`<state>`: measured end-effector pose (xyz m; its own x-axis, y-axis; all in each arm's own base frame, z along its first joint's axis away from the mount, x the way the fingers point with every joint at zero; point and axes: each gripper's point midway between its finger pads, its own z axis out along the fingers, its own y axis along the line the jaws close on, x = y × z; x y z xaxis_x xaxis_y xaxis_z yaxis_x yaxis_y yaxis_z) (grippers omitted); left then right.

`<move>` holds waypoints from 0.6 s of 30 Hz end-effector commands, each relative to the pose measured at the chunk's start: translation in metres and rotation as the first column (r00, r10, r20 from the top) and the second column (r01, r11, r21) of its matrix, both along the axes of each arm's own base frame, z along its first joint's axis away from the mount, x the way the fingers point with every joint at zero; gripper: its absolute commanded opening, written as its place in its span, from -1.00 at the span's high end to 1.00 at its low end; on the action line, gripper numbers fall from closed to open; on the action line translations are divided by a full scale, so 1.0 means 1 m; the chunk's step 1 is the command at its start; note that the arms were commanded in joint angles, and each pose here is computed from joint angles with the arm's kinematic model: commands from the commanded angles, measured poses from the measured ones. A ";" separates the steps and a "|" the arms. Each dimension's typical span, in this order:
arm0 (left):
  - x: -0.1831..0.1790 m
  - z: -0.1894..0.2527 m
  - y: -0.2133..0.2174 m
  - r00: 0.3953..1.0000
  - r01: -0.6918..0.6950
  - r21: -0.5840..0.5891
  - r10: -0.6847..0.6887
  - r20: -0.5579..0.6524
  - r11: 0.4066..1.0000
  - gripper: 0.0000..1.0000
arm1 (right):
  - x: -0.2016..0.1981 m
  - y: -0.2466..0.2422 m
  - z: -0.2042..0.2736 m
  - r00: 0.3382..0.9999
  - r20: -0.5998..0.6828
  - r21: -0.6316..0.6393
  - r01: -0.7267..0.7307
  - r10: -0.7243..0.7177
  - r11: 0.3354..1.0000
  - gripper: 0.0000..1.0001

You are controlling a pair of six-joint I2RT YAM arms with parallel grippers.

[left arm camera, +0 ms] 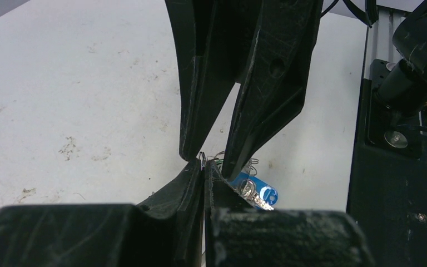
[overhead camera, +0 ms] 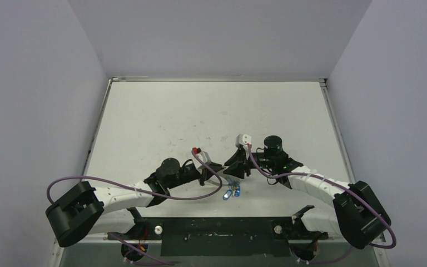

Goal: Put the keys on the keyring

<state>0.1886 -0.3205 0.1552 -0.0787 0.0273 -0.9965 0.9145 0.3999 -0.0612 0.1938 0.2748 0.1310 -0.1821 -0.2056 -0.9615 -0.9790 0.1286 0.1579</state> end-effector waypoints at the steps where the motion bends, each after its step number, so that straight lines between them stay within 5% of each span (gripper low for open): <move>1: -0.001 0.030 -0.002 0.997 0.024 -0.080 -0.018 0.074 0.996 1.00 | -0.001 0.016 0.032 0.984 0.149 0.072 -0.109 0.098 0.991 0.31; 7: -0.002 0.030 -0.002 0.997 0.024 -0.081 -0.018 0.074 0.996 1.00 | -0.003 0.020 0.035 0.978 0.174 0.075 -0.133 0.119 0.988 0.45; 12: -0.001 0.031 -0.001 0.997 0.018 -0.082 -0.012 0.075 0.996 1.00 | -0.005 0.019 0.035 0.976 0.179 0.067 -0.141 0.127 0.988 1.00; 18: 0.000 0.030 0.003 0.997 0.000 -0.084 0.006 0.078 0.996 1.00 | -0.002 0.012 0.037 0.977 0.193 0.018 -0.095 0.090 0.995 1.00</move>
